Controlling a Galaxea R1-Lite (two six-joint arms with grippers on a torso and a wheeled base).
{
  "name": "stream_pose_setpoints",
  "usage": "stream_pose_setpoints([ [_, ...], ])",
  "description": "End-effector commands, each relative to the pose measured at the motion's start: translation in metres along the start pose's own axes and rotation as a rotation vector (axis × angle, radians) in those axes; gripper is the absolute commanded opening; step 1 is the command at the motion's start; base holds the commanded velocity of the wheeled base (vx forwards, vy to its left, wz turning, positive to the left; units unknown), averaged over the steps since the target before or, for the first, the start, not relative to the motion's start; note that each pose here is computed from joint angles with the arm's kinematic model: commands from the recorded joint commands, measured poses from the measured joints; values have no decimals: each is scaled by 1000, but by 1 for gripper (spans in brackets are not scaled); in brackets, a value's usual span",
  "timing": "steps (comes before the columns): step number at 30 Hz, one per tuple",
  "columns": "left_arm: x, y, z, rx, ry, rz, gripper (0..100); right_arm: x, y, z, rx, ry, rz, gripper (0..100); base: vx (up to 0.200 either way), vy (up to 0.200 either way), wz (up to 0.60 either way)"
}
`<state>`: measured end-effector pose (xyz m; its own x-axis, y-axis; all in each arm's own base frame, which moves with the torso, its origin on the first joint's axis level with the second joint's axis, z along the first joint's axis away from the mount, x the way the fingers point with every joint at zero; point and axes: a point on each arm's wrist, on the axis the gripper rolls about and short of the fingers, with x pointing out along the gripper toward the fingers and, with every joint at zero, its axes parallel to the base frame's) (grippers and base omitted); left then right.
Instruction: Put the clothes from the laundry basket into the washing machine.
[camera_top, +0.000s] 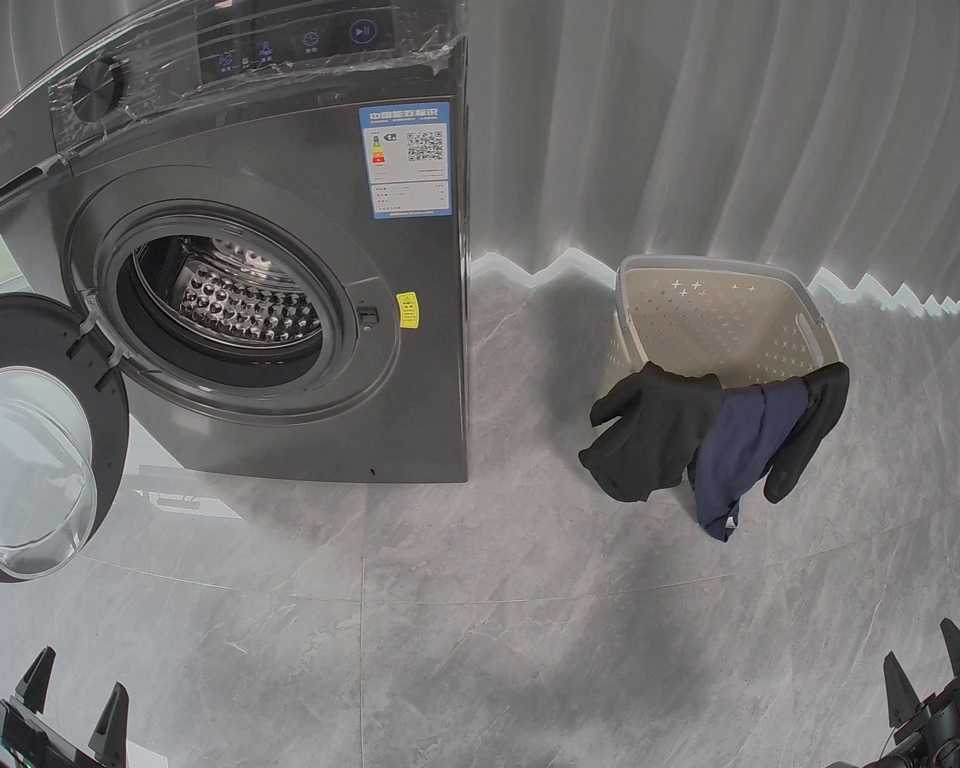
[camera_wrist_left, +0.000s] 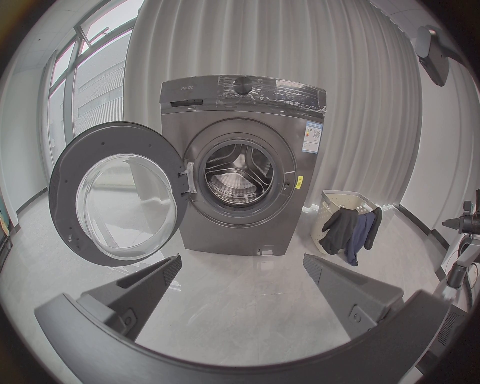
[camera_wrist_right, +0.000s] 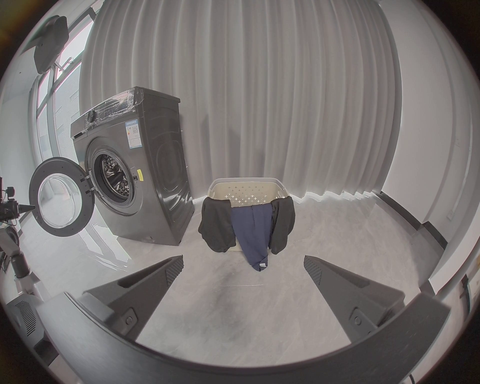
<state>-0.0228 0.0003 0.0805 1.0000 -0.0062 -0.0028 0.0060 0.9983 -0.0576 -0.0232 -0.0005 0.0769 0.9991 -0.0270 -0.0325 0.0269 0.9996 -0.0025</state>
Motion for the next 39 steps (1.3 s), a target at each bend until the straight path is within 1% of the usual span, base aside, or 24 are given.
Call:
stream_pose_setpoints([
  [1, 0, 0, -5, -2, 2, 0, 100, -1, 0, -1, 0, -10, -1, 100, 0, -200, 0],
  [15, 0, 0, -5, -2, 0, 0, 100, -1, 0, -1, 0, -10, -1, 100, 0, -200, 0],
  [21, 0, 0, -5, -2, 2, 0, 100, -1, 0, -1, 0, -10, -1, 100, 0, 0, 0],
  [30, 0, 0, -5, -2, 2, 0, 100, -1, 0, -1, 0, -10, -1, 100, 200, 0, 0],
  [36, 0, 0, -5, -2, 2, 0, 100, -1, 0, -1, -1, -10, 1, 100, 0, 0, 0],
  [39, 0, 0, -5, -2, 2, 0, 100, -1, 0, -1, 0, -10, 1, 100, 0, -200, 0],
])
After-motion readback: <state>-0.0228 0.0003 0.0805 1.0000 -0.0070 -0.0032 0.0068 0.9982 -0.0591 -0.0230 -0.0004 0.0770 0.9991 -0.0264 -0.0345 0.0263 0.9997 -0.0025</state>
